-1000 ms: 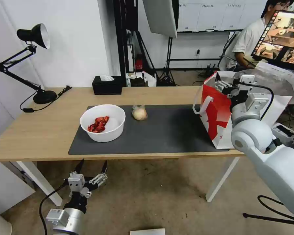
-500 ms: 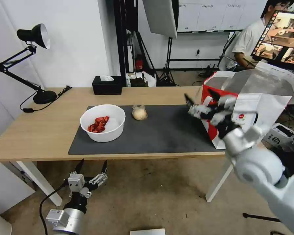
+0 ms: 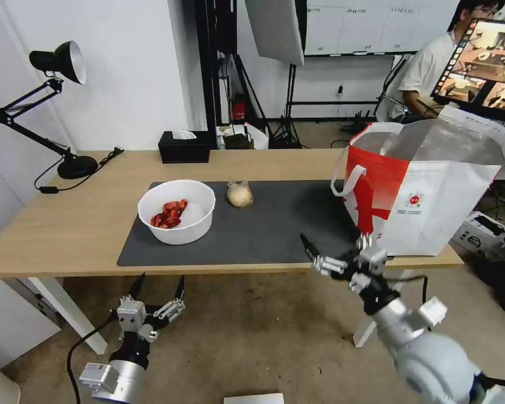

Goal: Pick up the trash from the table and place it into the takeout bag.

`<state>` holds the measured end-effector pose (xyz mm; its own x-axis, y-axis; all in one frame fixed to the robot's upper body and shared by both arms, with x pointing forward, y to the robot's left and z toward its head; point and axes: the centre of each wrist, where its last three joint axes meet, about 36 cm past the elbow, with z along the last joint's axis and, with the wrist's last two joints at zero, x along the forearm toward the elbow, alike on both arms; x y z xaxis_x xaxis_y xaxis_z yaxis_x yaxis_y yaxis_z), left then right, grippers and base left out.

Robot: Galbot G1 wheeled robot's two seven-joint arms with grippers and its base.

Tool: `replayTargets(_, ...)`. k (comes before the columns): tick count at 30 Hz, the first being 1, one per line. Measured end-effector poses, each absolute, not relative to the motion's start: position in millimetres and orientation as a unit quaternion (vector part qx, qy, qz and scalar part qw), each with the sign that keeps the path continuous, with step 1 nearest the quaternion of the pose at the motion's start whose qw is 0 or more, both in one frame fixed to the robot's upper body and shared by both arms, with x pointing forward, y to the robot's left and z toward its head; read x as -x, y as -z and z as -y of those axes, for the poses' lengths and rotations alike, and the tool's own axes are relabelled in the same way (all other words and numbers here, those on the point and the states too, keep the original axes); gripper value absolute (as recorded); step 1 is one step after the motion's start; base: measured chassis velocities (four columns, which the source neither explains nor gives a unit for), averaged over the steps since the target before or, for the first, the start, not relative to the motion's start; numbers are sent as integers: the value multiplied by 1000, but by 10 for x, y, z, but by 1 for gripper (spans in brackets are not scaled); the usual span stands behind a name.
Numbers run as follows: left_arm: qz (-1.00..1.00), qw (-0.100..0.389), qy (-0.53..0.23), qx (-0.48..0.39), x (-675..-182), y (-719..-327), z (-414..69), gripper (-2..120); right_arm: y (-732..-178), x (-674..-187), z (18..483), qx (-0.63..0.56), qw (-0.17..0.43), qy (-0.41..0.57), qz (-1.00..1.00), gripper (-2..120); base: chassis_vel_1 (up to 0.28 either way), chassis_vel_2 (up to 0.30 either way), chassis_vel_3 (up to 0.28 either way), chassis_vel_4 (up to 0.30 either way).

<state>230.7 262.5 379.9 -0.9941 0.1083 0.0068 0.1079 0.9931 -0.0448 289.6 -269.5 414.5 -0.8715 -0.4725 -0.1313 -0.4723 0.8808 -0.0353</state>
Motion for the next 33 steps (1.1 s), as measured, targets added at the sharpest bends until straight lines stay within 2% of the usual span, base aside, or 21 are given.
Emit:
replayTargets(8,999,24,-13,43,-2269,-3657,-2727,100,-3649,-2557,2584,200,28,0,-979,100,0,0,0,0)
replayTargets(33,999,18,-12,45,-2202,-3644,-2729,100,-3587,-2467,2513,184,15,-10,-983,100,0,0,0,0)
